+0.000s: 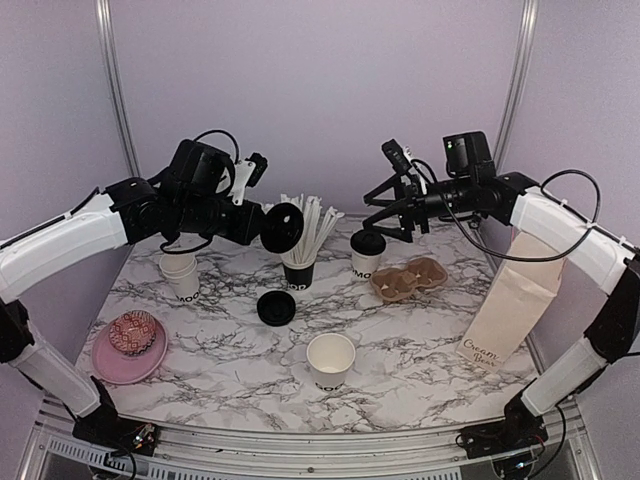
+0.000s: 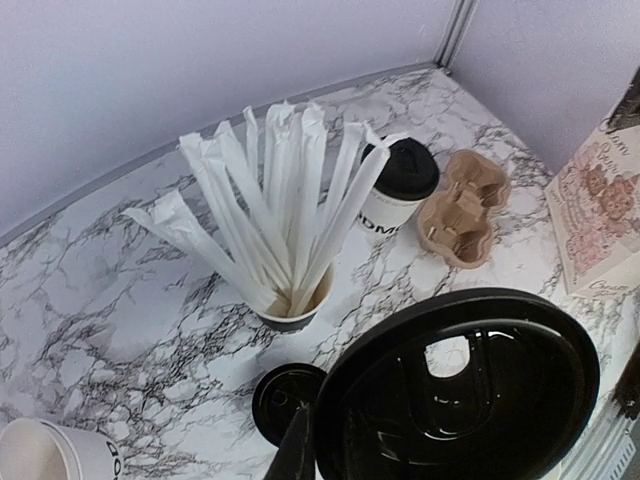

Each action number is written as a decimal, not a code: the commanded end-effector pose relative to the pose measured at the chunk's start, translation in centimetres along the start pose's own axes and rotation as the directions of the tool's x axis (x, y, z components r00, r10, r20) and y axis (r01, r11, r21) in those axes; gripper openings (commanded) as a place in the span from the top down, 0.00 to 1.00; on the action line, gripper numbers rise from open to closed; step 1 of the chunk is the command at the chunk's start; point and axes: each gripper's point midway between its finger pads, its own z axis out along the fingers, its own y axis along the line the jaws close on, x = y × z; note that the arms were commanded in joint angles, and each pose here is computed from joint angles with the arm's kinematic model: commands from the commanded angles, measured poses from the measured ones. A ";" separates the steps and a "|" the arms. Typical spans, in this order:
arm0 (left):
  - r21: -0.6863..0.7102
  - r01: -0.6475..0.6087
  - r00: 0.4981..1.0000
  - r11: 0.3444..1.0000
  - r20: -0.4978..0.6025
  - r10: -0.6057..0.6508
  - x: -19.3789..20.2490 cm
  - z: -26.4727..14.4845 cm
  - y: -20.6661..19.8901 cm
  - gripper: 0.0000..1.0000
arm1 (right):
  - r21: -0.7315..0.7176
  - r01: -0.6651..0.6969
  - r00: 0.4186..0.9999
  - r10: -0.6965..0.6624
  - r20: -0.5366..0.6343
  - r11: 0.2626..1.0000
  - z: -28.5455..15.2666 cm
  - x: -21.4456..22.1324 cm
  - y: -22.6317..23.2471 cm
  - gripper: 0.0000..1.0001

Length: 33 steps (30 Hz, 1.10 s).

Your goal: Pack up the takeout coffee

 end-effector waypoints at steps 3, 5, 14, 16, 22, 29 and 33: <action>0.222 -0.174 0.913 0.959 0.401 0.073 -5.3 -6.0 -4.0 0.89 | -0.297 -0.298 0.941 0.332 0.069 0.907 0.6 -2.7 2.6 0.02; 0.240 -0.211 0.874 0.948 0.480 0.073 -6.1 -7.4 -4.5 0.88 | -0.360 -0.363 0.911 0.409 0.057 0.859 0.9 -3.1 3.1 0.02; 0.311 -0.274 0.848 0.910 0.525 0.075 -5.9 -7.8 -6.3 0.88 | -0.568 -0.422 0.869 0.495 -0.030 0.706 4.1 -4.8 6.4 0.01; 0.323 -0.285 0.841 0.902 0.536 0.073 -5.9 -8.0 -6.7 0.88 | -0.602 -0.433 0.860 0.508 -0.052 0.671 4.7 -5.0 7.2 0.01; 0.360 -0.316 0.836 0.878 0.543 0.078 -5.6 -8.2 -7.8 0.88 | -0.641 -0.450 0.843 0.533 -0.074 0.621 5.2 -5.4 8.0 0.01; 0.372 -0.337 0.840 0.865 0.533 0.098 -5.1 -7.7 -8.8 0.89 | -0.643 -0.451 0.844 0.531 -0.080 0.620 5.6 -5.7 8.1 0.01; 0.381 -0.345 0.844 0.858 0.525 0.106 -4.8 -7.3 -9.4 0.89 | -0.646 -0.446 0.846 0.527 -0.079 0.620 5.7 -6.0 8.3 0.01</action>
